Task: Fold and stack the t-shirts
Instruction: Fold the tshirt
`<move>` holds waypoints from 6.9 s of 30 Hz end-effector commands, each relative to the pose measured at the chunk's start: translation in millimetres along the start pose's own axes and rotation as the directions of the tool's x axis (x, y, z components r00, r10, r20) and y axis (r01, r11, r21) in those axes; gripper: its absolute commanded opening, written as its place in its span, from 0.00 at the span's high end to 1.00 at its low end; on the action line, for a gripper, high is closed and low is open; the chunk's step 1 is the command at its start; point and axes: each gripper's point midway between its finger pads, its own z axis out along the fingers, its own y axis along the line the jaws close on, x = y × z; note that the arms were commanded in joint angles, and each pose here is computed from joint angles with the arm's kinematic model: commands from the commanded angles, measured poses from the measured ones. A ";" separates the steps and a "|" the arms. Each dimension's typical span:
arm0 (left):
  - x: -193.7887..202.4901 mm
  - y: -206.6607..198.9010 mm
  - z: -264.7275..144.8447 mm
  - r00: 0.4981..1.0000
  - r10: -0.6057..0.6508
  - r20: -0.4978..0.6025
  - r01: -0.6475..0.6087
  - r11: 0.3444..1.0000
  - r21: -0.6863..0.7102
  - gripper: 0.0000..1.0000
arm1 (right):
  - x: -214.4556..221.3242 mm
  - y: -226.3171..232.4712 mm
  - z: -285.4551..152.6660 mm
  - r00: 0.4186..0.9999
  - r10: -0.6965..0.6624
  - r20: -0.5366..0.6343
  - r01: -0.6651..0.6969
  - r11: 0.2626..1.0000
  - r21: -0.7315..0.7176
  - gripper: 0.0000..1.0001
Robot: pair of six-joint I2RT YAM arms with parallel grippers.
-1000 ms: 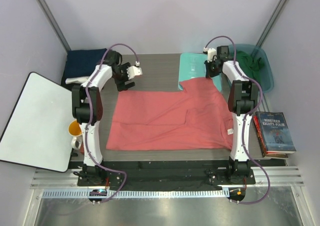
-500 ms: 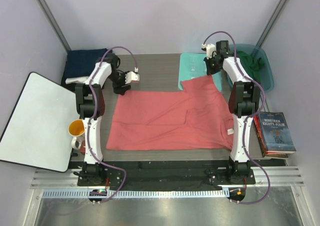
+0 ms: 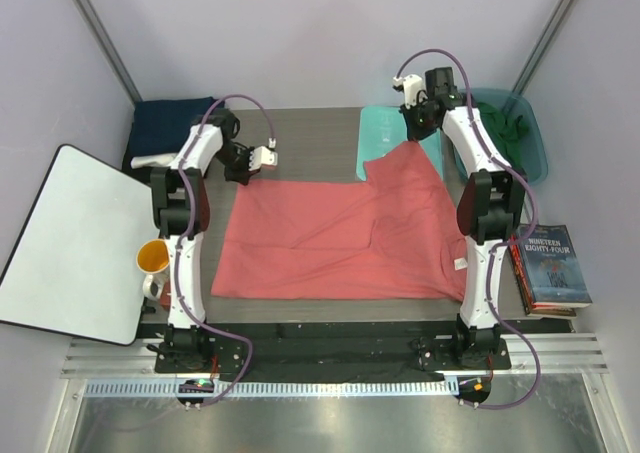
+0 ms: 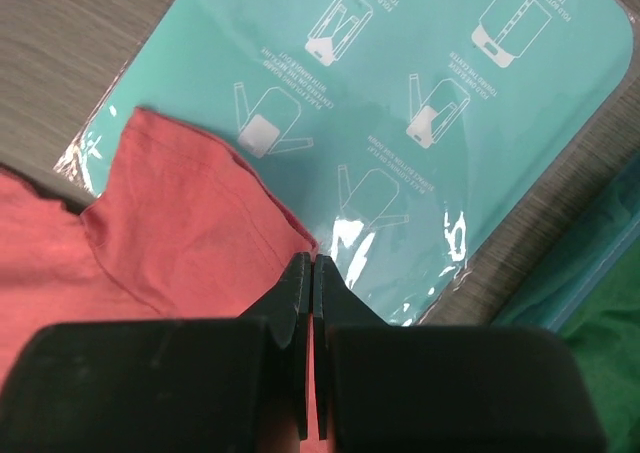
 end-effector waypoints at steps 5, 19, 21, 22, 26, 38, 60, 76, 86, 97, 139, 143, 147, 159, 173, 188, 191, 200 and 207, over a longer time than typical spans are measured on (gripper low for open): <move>-0.2 -7.3 -57.0 0.999 0.037 -0.031 -0.039 0.996 -0.084 1.00 | -8.4 37.8 -76.5 0.995 -0.098 0.009 0.098 0.989 -0.107 0.99; -15.3 -35.8 -93.4 0.996 0.085 -0.038 -0.089 0.986 -0.139 1.00 | 39.5 91.2 -154.8 0.973 -0.227 -0.038 0.208 0.939 -0.275 0.99; -12.9 -47.9 -93.4 0.995 0.092 -0.048 -0.096 0.990 -0.103 1.00 | 47.2 100.3 -165.4 0.968 -0.246 -0.056 0.216 0.923 -0.318 0.99; -12.7 -50.9 -94.5 0.994 0.094 -0.051 -0.099 0.990 -0.099 1.00 | 47.8 104.1 -170.8 0.966 -0.254 -0.052 0.223 0.916 -0.334 0.99; -14.8 -74.2 -105.9 0.991 0.117 -0.063 -0.121 0.990 -0.072 1.00 | 71.5 123.8 -197.7 0.943 -0.314 -0.108 0.242 0.874 -0.422 0.99; -21.5 -139.7 -138.4 0.979 0.180 -0.092 -0.184 0.982 -0.048 1.00 | 146.1 158.5 -237.4 0.855 -0.480 -0.194 0.339 0.803 -0.490 0.99; -24.1 -187.1 -141.7 0.973 0.216 -0.083 -0.221 0.974 -0.054 0.99 | 187.4 120.3 -282.2 0.690 -0.668 -0.277 0.573 0.739 -0.355 0.99; -20.9 -224.0 -139.5 0.967 0.246 -0.067 -0.243 0.969 0.052 0.99 | 212.0 105.9 -277.9 0.688 -0.668 -0.284 0.549 0.735 -0.398 0.99; -3.3 -237.9 -126.0 0.944 0.313 -0.101 -0.298 0.945 0.136 0.97 | 246.9 137.6 -252.2 0.596 -0.759 -0.262 0.548 0.623 -0.558 0.99; -1.1 -254.8 -112.6 0.945 0.316 -0.080 -0.291 0.930 0.226 0.54 | 261.4 160.5 -232.3 0.546 -0.801 -0.247 0.542 0.562 -0.625 0.87; -15.0 -198.7 -72.7 0.984 0.176 -0.014 -0.158 0.915 0.372 0.48 | 208.3 57.9 -67.1 0.647 -0.675 -0.356 0.543 0.735 -0.406 0.57; -7.7 -203.9 -59.8 0.982 0.186 -0.045 -0.151 0.899 0.412 0.48 | 209.8 60.1 -64.4 0.649 -0.673 -0.354 0.535 0.735 -0.416 0.57; -2.0 -202.4 -48.9 0.976 0.206 -0.077 -0.155 0.894 0.421 0.48 | 213.4 60.0 -60.6 0.637 -0.682 -0.359 0.536 0.727 -0.430 0.57; 4.7 -174.0 -22.1 0.969 0.200 -0.148 -0.136 0.924 0.358 0.53 | 220.7 60.1 -36.5 0.637 -0.681 -0.360 0.525 0.726 -0.444 0.59; -12.5 -156.8 -45.2 0.969 0.204 -0.136 -0.165 0.953 0.254 0.42 | 205.0 57.0 -49.2 0.613 -0.717 -0.332 0.563 0.691 -0.453 0.55; 4.8 -149.4 -5.0 0.957 0.191 -0.216 -0.118 0.943 0.310 0.51 | 225.2 60.4 -25.8 0.614 -0.708 -0.350 0.527 0.697 -0.487 0.63; 6.4 -149.4 -3.0 0.955 0.187 -0.231 -0.109 0.943 0.315 0.92 | 235.3 63.7 -24.6 0.605 -0.709 -0.363 0.512 0.695 -0.505 0.87; 8.8 -147.5 -5.1 0.950 0.188 -0.249 -0.108 0.948 0.301 1.00 | 228.0 54.7 -13.3 0.610 -0.705 -0.362 0.542 0.704 -0.458 0.99; 13.8 -120.7 -1.9 0.941 0.155 -0.302 -0.118 0.983 0.139 1.00 | 196.2 29.6 2.4 0.641 -0.674 -0.367 0.605 0.738 -0.298 0.99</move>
